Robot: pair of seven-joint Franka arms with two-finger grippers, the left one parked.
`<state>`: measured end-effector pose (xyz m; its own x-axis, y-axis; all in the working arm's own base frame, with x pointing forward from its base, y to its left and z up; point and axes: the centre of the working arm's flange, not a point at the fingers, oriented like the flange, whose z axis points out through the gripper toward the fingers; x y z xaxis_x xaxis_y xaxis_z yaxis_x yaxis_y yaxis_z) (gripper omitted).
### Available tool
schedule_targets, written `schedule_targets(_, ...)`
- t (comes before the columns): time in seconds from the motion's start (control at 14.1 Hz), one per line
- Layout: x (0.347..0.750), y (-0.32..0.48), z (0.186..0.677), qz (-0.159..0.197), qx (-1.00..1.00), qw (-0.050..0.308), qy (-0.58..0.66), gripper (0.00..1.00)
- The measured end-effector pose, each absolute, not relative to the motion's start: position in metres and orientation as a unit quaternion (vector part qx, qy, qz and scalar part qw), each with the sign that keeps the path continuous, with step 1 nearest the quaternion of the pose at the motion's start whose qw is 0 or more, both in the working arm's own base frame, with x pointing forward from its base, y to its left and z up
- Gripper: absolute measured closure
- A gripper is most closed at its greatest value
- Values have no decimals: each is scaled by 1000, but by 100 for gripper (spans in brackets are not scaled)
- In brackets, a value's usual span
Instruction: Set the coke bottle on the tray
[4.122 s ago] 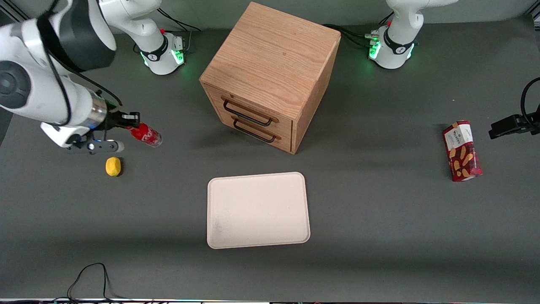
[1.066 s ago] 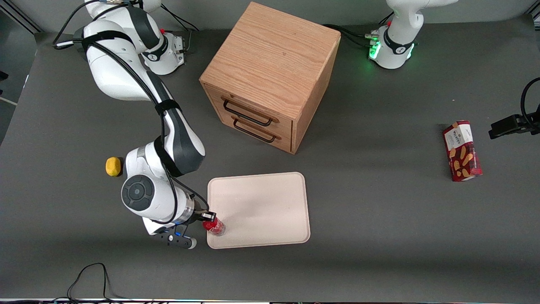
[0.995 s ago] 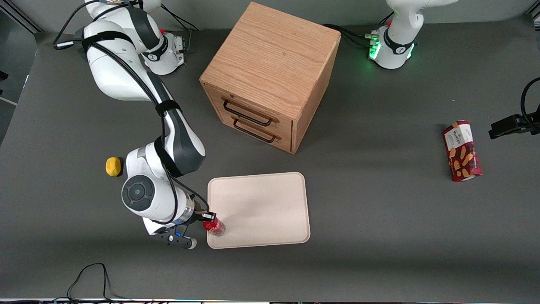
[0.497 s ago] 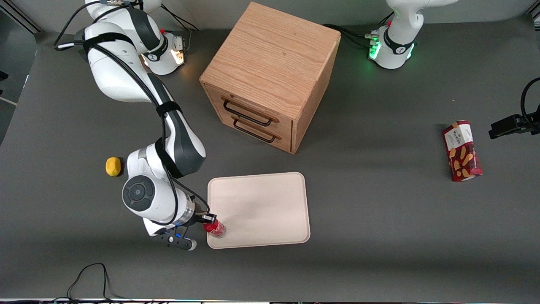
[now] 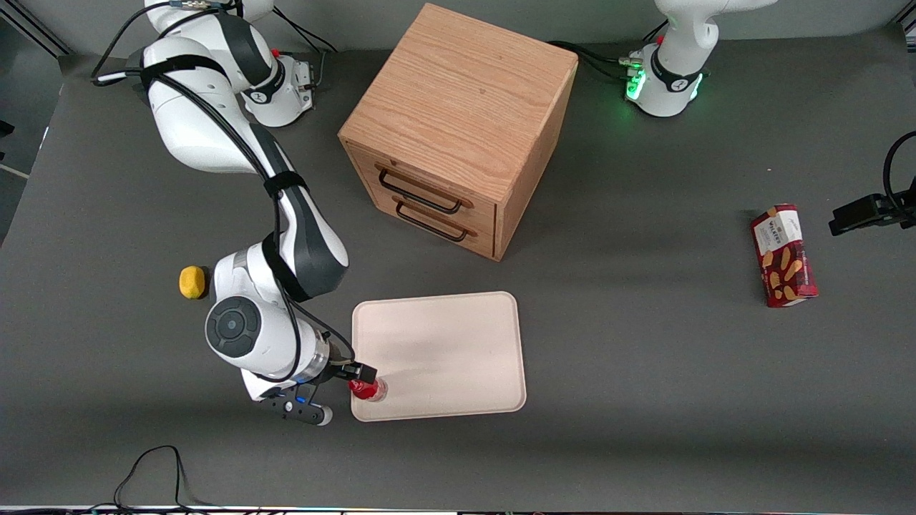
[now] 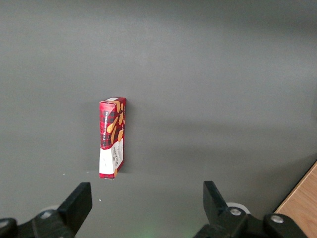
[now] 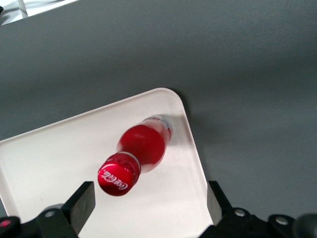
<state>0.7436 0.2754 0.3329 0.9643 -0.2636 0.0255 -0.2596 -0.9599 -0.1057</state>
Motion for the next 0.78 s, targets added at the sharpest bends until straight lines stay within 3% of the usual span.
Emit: schedule_targets(0.78, 742, 274, 334, -11, -990, 46, 132, 0)
